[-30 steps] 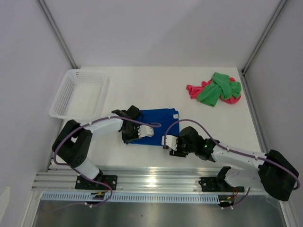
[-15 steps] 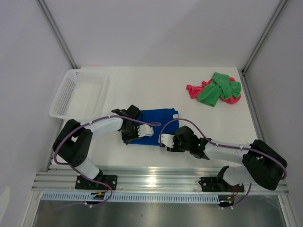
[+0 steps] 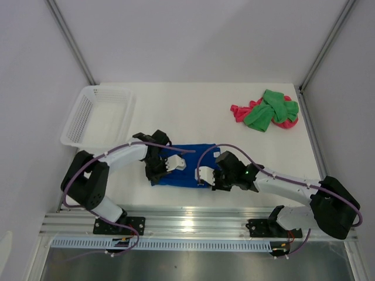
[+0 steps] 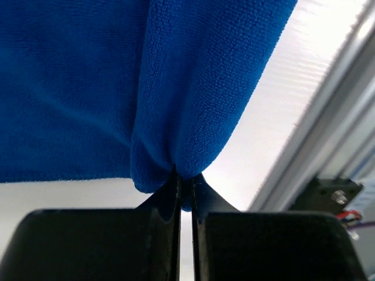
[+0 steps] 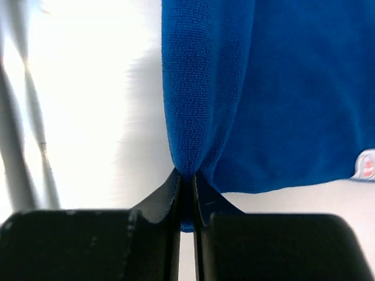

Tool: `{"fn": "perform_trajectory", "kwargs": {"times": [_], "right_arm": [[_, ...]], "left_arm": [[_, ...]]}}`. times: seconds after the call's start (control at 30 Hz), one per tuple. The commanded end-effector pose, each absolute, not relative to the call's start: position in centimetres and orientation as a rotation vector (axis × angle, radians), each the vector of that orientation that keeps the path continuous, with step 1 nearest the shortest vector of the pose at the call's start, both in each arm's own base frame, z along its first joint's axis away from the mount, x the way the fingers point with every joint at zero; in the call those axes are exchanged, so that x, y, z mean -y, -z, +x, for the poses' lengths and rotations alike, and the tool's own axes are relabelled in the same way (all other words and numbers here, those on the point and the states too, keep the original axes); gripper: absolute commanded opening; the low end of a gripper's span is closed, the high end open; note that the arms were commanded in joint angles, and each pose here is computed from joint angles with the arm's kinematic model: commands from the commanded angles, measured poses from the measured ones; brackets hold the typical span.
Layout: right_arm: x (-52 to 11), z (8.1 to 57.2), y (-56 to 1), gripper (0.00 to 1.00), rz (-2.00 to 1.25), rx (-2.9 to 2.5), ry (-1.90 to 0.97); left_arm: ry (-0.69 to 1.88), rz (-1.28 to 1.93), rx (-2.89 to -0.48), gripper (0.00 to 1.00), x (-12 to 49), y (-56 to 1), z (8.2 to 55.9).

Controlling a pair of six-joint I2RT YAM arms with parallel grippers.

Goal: Roll the towels
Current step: Roll the towel

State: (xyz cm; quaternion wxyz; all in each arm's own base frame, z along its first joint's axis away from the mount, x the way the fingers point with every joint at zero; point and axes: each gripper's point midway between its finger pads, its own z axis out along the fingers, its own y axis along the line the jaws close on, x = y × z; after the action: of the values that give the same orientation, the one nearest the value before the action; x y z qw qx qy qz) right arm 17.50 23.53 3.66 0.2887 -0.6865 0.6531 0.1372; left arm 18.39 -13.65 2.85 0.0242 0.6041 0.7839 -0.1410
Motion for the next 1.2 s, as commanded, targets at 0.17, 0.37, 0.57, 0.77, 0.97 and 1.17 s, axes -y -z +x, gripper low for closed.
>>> {"fn": "perform_trajectory", "kwargs": {"times": [0.17, 0.37, 0.57, 0.77, 0.97, 1.17], "right_arm": [[-23.3, 10.3, -6.8, 0.01, -1.955, -1.837, -0.86], [-23.6, 13.9, -6.8, 0.01, -1.821, -1.898, -0.941], [-24.2, 16.0, -5.9, 0.02, -1.759, -1.952, -1.031], [-23.5, 16.6, -4.0, 0.02, -1.746, -2.042, -1.036], [-23.5, 17.7, -3.2, 0.07, -1.718, -2.091, -0.99], [-23.7, 18.8, -3.2, 0.15, -1.683, -2.113, -0.943]], "left_arm": [[0.636, 1.944, -2.46, 0.05, 12.2, -5.4, 13.1], [0.655, 1.909, -2.476, 0.14, 13.1, -5.2, 15.2], [0.648, 1.814, -2.504, 0.33, 13.5, -5.2, 18.2], [0.703, 1.776, -2.494, 0.45, 13.9, -5.7, 18.9], [0.761, 1.768, -2.482, 0.51, 14.3, -5.6, 18.2], [0.809, 1.758, -2.492, 0.52, 14.4, -5.0, 17.6]]}}
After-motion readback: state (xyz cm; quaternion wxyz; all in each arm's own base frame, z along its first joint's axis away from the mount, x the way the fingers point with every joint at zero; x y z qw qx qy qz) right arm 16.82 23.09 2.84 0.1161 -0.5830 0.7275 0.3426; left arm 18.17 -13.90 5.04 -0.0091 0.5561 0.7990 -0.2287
